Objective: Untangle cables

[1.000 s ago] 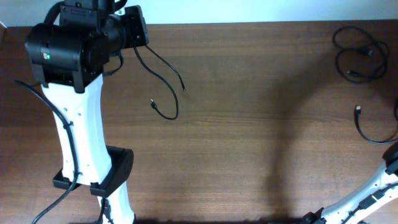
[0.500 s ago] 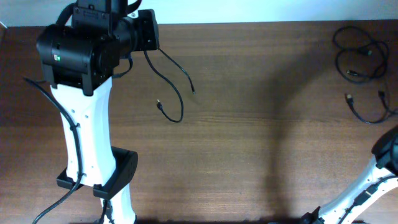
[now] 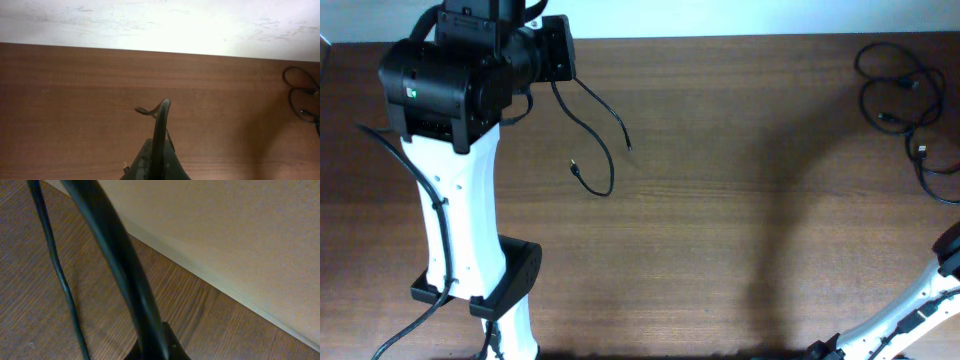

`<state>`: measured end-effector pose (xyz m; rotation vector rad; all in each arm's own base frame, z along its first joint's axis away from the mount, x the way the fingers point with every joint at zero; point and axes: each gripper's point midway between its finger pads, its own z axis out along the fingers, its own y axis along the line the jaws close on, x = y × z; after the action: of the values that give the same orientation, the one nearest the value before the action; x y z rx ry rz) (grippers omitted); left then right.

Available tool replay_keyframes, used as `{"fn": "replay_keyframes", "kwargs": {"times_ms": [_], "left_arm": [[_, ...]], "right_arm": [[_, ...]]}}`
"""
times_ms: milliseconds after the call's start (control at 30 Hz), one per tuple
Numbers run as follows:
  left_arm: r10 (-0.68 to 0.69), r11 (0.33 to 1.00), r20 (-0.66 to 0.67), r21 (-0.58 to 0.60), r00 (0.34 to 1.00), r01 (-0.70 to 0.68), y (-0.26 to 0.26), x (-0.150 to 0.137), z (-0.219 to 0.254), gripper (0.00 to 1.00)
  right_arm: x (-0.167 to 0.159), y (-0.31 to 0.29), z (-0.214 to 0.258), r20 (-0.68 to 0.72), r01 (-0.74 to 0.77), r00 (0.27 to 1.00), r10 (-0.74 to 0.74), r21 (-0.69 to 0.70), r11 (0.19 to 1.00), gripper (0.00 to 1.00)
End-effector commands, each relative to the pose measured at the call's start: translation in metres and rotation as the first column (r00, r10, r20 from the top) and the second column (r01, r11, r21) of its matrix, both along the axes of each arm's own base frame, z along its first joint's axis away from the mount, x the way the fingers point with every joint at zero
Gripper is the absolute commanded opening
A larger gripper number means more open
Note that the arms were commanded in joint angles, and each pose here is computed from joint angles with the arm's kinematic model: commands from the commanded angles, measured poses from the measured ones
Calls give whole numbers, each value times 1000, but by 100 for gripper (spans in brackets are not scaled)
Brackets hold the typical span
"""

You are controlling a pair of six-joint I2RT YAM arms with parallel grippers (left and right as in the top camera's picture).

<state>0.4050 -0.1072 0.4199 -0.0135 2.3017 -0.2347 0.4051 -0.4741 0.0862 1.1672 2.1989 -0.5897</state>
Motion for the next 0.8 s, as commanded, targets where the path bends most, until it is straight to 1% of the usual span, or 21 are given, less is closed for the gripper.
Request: {"fn": "replay_keyframes", "kwargs": {"times_ms": [0, 33, 67, 167, 267, 333, 367, 400, 433, 467, 533, 600, 633, 667, 700, 733, 767], "left_arm": [[-5, 1000, 20, 15, 1000, 4, 3, -5, 7, 0], [-5, 1000, 20, 15, 1000, 5, 2, -5, 7, 0], [-5, 1000, 20, 15, 1000, 5, 2, -5, 6, 0], [-11, 1000, 20, 21, 1000, 11, 2, -5, 6, 0], [-21, 999, 21, 32, 1000, 21, 2, -4, 6, 0], [-23, 999, 15, 32, 1000, 23, 1, -4, 4, 0], [-25, 999, 6, 33, 1000, 25, 0, -3, 2, 0], [-27, 999, 0, 35, 1000, 27, -1, -3, 0, 0], [-32, 999, -8, 38, 999, 33, -3, -3, -3, 0], [-36, 998, -22, 42, 999, 37, -5, -3, -6, 0], [-38, 998, -51, 49, 998, 41, -6, -1, -15, 0], [-38, 998, -68, 54, 997, 42, -7, 0, -20, 0], [-39, 998, -72, 55, 997, 43, -7, 0, -21, 0], [-52, 996, -70, 66, 996, 56, -7, 0, -21, 0], [-54, 996, -70, 69, 996, 59, -7, 0, -21, 0], [-54, 996, -70, 69, 996, 59, -7, 0, -21, 0], [-54, 996, -70, 69, 996, 59, -7, 0, -21, 0]], "right_arm": [[5, 6, -4, -16, -11, 1000, 11, 0, 1000, 4], [5, 7, -5, -19, -11, 1000, 11, 4, 1000, 19], [4, 8, -6, -20, -8, 1000, 8, 9, 1000, 99], [0, 12, 2, -32, -6, 999, 7, 23, 1000, 99], [3, 14, 39, -7, -11, 1000, 11, -2, 1000, 99], [2, 16, 90, 57, 17, 998, -16, -27, 999, 99], [2, 21, 135, 105, 23, 994, -16, -61, 998, 99], [2, 24, 158, 128, 20, 992, -9, -82, 996, 99], [3, 31, 187, 159, 11, 987, 6, -106, 994, 99], [6, 47, 231, 219, -23, 974, 53, -137, 990, 99], [14, 63, 271, 288, -44, 953, 95, -179, 983, 99], [19, 67, 261, 278, -52, 956, 95, -158, 986, 99], [20, 65, 240, 251, -49, 965, 77, -117, 992, 99], [20, 64, 209, 202, -40, 978, 51, -59, 997, 96], [20, 65, 189, 167, -41, 985, 45, -25, 999, 93], [22, 69, 173, 144, -48, 988, 47, 8, 999, 91], [31, 82, 166, 132, -88, 988, 84, 30, 996, 91]]}}
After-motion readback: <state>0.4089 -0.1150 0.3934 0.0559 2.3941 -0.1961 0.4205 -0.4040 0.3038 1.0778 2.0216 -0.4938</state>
